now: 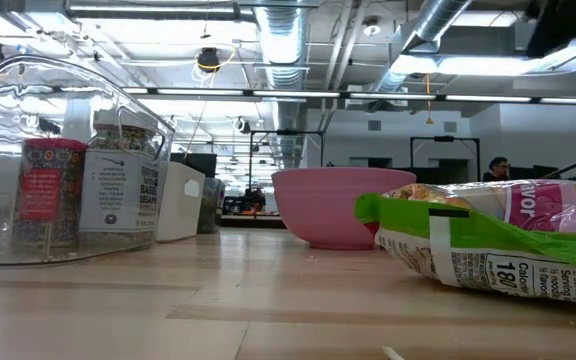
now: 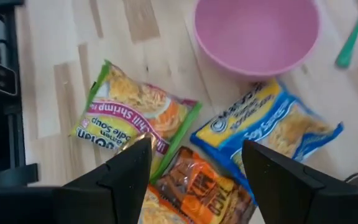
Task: Pick & Place Food Item
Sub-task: Put the green spoon into the white bin
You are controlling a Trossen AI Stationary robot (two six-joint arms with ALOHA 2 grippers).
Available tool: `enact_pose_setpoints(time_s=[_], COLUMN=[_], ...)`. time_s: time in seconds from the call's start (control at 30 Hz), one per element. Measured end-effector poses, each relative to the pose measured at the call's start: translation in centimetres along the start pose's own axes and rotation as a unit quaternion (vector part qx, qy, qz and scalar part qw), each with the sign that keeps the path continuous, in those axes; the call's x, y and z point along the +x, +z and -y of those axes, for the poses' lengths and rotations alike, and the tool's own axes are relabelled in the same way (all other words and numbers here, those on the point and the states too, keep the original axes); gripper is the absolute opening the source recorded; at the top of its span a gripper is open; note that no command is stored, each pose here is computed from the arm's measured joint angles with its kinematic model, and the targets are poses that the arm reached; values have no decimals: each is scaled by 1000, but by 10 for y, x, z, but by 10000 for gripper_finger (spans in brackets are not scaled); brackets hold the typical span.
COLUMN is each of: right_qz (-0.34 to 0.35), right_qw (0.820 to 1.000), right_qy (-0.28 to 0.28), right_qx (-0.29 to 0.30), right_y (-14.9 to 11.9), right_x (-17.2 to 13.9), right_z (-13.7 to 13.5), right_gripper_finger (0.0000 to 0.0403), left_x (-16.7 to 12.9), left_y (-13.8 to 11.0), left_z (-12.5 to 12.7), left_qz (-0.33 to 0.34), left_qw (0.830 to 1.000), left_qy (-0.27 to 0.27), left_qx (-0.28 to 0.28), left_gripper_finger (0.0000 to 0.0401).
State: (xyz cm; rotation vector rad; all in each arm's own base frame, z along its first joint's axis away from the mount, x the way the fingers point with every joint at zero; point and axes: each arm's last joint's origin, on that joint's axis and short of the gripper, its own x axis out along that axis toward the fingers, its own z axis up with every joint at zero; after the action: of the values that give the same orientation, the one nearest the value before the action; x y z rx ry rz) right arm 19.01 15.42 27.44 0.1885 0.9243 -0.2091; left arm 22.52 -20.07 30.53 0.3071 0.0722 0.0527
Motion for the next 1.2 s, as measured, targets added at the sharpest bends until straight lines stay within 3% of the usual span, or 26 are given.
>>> enact_pose_setpoints(time_s=[0.33, 0.7, 0.87, 1.2], right_qz=[-85, -198, -200, -165], right_qw=[994, 967, 961, 957], right_qy=[-29, -33, -1, -7], right_qx=[68, 158, 190, 237], right_y=[0, -31, -40, -46], right_x=[42, 75, 73, 78], right_z=[-16, -45, -61, -69], right_gripper_finger=[244, 244, 244, 244], left_x=[1, 15, 28, 47], left_y=[3, 12, 7, 0], left_z=[-8, -57, -75, -102], left_qz=[4, 4, -8, 17], left_qw=[994, 992, 989, 993], left_qy=[11, 91, 115, 65], left_qx=[105, 92, 93, 97], left_gripper_finger=[172, 172, 172, 172])
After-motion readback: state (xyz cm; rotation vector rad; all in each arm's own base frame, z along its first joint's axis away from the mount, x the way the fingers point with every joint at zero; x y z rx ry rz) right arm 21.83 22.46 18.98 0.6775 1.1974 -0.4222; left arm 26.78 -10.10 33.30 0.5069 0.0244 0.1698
